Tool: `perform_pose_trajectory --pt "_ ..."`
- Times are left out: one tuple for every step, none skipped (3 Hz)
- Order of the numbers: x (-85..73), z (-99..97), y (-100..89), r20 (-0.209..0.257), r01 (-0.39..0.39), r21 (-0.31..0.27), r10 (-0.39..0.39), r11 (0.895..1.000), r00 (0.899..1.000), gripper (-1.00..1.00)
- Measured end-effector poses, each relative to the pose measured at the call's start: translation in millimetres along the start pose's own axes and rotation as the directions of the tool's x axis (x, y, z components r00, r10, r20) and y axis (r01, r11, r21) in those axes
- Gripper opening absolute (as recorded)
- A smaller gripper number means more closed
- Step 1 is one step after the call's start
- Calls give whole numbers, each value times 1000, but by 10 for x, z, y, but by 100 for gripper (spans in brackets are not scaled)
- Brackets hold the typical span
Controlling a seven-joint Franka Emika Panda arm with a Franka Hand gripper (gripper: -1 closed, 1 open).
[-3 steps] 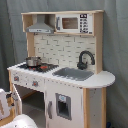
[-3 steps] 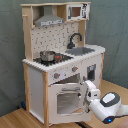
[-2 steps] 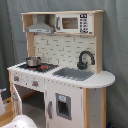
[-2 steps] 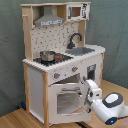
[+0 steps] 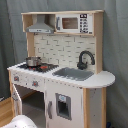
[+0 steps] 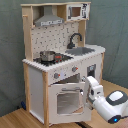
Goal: Play with the kitchen
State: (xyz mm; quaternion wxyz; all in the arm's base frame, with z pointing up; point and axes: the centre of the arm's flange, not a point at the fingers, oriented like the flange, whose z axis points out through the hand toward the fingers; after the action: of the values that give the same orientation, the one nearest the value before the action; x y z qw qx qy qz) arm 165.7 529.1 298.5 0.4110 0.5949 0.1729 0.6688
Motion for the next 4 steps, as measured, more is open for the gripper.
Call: perform_pose_trajectory --pt "160 17 119 2 72 -1 -72 997 997 100" --pt "275 47 217 12 136 3 -136 991 991 100" --pt "413 118 372 31 214 10 -214 977 976 100" --pt "547 209 547 51 285 18 -286 958 957 100"
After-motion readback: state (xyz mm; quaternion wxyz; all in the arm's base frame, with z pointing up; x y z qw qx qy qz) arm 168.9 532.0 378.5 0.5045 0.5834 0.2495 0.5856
